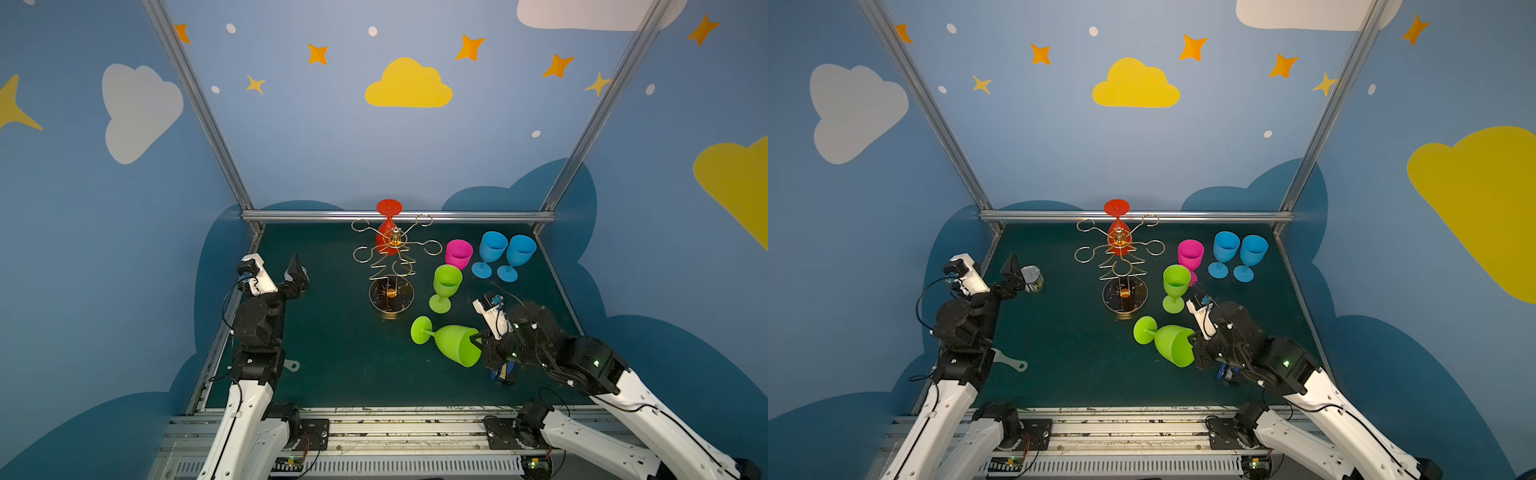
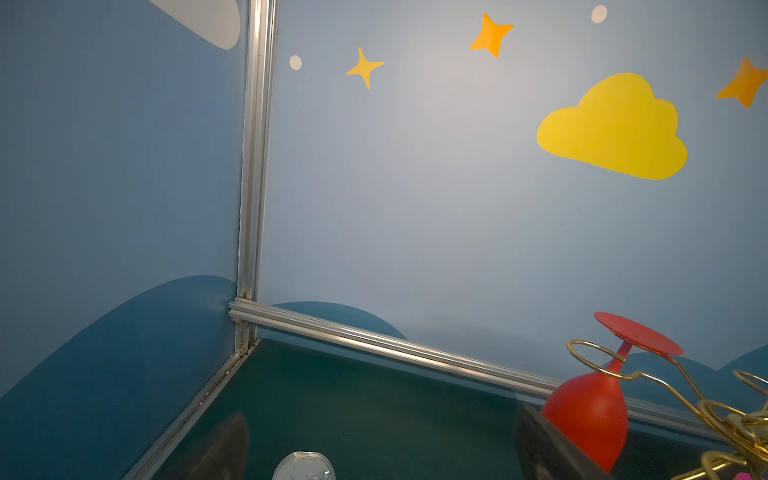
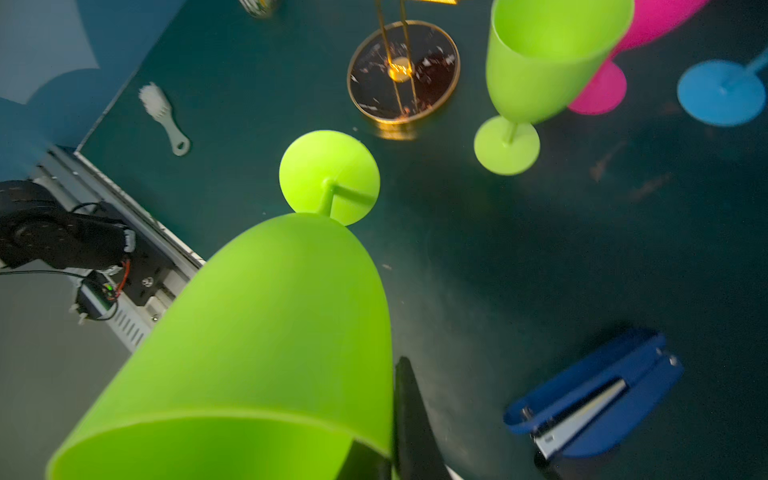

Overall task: Take the wine glass off the wine glass rack
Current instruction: 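Set the green glass upright beside the other green glass with the right gripper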

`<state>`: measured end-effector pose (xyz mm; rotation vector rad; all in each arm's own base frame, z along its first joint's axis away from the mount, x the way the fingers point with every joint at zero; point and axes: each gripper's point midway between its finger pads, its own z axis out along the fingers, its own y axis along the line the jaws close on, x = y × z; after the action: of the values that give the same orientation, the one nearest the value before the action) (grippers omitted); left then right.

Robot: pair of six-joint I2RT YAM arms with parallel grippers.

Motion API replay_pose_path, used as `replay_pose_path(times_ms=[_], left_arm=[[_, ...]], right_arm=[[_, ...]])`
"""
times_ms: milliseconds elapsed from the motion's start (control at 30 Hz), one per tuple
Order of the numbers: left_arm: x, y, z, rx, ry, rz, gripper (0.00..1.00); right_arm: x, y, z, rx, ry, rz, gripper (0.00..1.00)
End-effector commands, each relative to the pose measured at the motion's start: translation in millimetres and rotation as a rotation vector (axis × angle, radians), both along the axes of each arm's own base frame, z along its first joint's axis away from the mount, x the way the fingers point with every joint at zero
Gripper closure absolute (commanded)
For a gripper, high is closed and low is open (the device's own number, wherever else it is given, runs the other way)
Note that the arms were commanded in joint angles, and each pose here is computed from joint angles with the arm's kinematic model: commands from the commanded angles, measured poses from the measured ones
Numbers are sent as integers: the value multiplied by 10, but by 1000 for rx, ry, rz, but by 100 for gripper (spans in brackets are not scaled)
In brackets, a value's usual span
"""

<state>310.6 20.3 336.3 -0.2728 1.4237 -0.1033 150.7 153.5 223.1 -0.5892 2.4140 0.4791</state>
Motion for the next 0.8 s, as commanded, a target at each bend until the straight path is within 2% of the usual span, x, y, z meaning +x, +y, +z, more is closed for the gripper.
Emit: replay_pose_path(times_ms=[0, 333, 533, 667, 767], left_arm=[[-30, 0, 63, -21, -28, -17, 2], [-81, 62, 62, -24, -35, 2, 2], [-75, 78, 49, -33, -34, 5, 2], [-65, 74, 39, -43, -32, -1, 2], [-74, 77, 47, -38, -33, 0, 2]], right_arm=[[-22, -369, -127, -102, 47, -166, 100], [201, -626, -142, -250, 130, -328, 100], [437, -571, 111, -265, 93, -362, 100], [575, -716, 24, -365, 79, -412, 100], [673, -747, -45, -374, 97, -429, 100]])
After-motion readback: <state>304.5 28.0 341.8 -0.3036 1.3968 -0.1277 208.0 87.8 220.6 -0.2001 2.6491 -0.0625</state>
